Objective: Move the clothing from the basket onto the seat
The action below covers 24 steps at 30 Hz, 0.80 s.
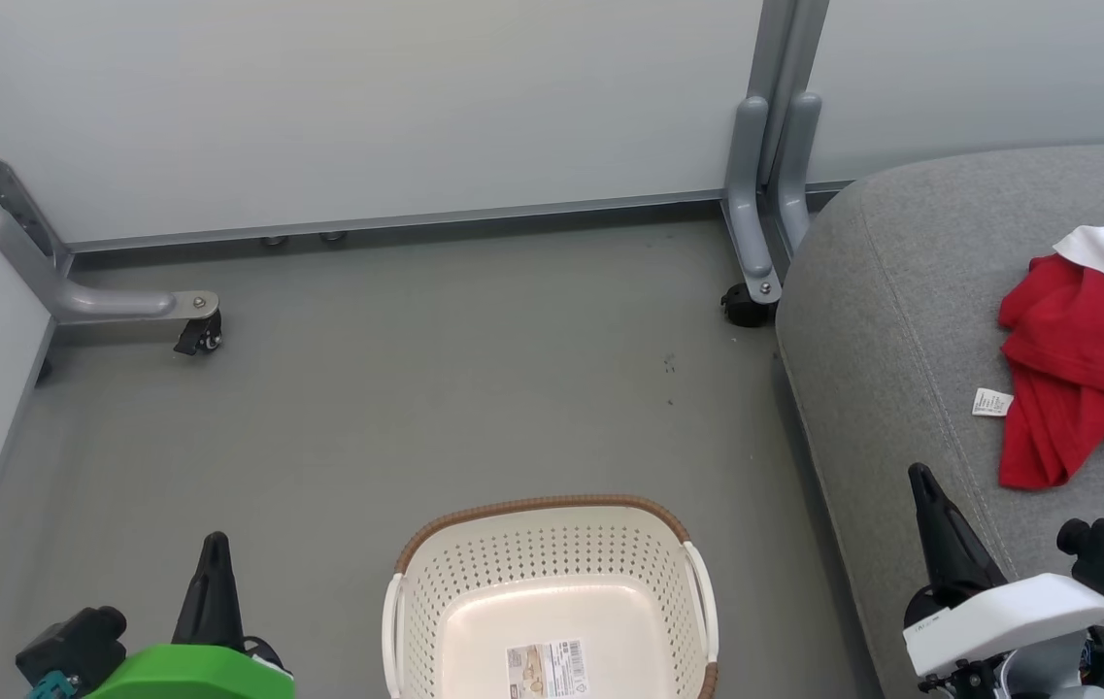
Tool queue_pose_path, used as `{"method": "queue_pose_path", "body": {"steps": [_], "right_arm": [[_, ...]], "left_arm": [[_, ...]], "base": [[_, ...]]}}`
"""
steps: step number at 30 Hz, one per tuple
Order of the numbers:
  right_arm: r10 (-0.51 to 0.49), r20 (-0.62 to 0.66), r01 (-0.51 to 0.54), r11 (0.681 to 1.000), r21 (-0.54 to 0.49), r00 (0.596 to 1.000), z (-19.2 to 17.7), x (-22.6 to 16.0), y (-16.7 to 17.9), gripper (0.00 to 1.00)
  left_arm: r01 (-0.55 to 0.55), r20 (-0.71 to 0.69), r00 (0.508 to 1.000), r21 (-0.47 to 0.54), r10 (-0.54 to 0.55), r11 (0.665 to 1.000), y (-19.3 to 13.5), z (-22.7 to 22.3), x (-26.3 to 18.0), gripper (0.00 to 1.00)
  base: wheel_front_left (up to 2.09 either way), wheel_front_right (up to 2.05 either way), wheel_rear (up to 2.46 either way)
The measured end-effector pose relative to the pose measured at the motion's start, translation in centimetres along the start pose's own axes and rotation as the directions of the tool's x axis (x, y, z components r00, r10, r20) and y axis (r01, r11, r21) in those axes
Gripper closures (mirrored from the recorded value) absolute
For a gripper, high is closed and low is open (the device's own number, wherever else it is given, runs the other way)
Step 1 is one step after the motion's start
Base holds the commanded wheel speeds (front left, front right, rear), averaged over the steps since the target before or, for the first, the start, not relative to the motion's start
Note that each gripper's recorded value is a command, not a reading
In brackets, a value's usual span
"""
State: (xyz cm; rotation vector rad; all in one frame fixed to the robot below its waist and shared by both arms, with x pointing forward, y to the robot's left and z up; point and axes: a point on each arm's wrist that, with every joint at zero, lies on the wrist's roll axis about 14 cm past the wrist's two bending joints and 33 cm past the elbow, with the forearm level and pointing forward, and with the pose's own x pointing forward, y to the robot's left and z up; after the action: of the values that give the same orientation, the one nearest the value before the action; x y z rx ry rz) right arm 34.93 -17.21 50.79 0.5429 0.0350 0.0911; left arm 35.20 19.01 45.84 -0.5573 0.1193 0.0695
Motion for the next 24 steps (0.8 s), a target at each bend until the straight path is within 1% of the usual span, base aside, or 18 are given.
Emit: {"method": "queue_pose_path", "body": {"steps": [10, 16, 24], "right_arm": [[-0.016, 0.003, 0.015, 0.989, 0.15, 1.0, 0.0, 0.4, -0.5, 1.0], [-0.023, 0.007, 0.021, 0.973, 0.23, 1.0, 0.1, 0.7, -0.8, 1.0], [-0.034, 0.011, 0.028, 0.944, 0.33, 0.999, 0.3, 1.1, -1.1, 1.0]], "left_arm": [[-0.007, -0.007, 1.0, -0.148, 0.007, 0.989, 0.0, 0.3, 0.4, 1.0], [-0.009, -0.005, 1.0, -0.229, 0.008, 0.973, 0.0, 0.7, 0.7, 1.0], [-0.002, -0.001, 1.0, -0.327, 0.002, 0.945, -0.2, 1.1, 1.1, 1.0]], "base": [[0.0, 0.0, 0.0], [0.0, 0.0, 0.0], [0.0, 0.0, 0.0]]}}
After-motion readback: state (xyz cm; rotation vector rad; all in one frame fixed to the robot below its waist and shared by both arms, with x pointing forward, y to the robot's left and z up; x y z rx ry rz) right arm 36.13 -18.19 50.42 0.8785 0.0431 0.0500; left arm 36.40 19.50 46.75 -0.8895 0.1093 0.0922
